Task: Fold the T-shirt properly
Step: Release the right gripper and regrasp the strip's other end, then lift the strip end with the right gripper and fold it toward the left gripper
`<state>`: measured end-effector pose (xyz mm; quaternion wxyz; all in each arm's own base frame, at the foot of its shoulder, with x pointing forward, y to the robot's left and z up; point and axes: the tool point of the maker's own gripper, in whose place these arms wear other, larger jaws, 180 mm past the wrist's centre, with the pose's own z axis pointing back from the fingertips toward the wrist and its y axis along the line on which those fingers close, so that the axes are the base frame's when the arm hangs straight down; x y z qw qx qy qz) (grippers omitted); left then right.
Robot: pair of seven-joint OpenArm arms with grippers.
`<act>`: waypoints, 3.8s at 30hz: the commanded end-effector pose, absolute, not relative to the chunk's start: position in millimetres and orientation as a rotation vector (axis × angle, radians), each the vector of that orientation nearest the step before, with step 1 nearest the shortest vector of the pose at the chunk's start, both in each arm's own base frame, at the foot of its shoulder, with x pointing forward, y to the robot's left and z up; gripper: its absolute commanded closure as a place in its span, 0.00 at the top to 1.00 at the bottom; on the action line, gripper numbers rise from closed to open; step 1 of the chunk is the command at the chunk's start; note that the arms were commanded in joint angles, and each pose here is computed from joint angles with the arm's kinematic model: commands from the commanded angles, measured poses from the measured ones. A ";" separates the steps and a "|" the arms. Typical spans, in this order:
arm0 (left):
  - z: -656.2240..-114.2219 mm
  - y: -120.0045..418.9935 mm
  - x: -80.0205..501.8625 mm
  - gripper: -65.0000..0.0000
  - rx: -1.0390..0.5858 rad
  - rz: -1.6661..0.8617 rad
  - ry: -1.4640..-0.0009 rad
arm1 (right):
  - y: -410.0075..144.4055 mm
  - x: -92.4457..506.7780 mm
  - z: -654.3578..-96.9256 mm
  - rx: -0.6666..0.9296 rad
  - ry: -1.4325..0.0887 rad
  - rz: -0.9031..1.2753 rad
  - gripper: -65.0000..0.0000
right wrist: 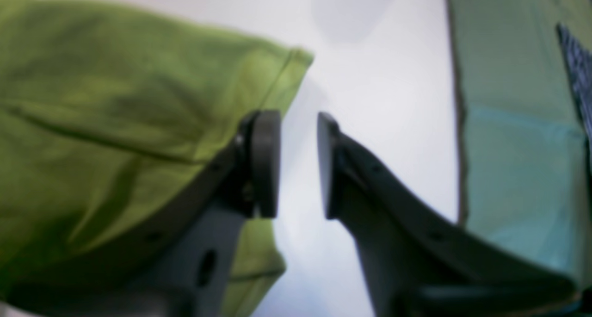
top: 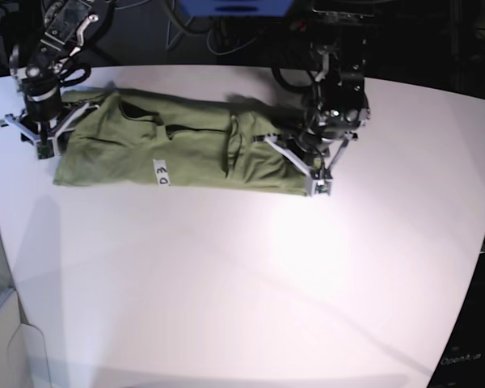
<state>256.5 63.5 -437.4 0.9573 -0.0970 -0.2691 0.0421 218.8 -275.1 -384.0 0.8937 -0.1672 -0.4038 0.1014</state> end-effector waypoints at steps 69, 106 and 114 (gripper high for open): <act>-447.6 71.2 241.3 0.02 -0.151 0.092 -0.484 | -263.7 221.6 -443.8 -0.083 -0.555 -0.036 0.13; -446.9 63.4 240.8 0.02 -0.167 0.091 -0.483 | -135.4 267.6 -391.0 -0.278 -0.577 0.658 0.01; -446.0 61.1 241.8 0.02 -0.173 0.094 -0.486 | -69.9 254.3 -412.2 -0.175 -0.532 0.845 0.00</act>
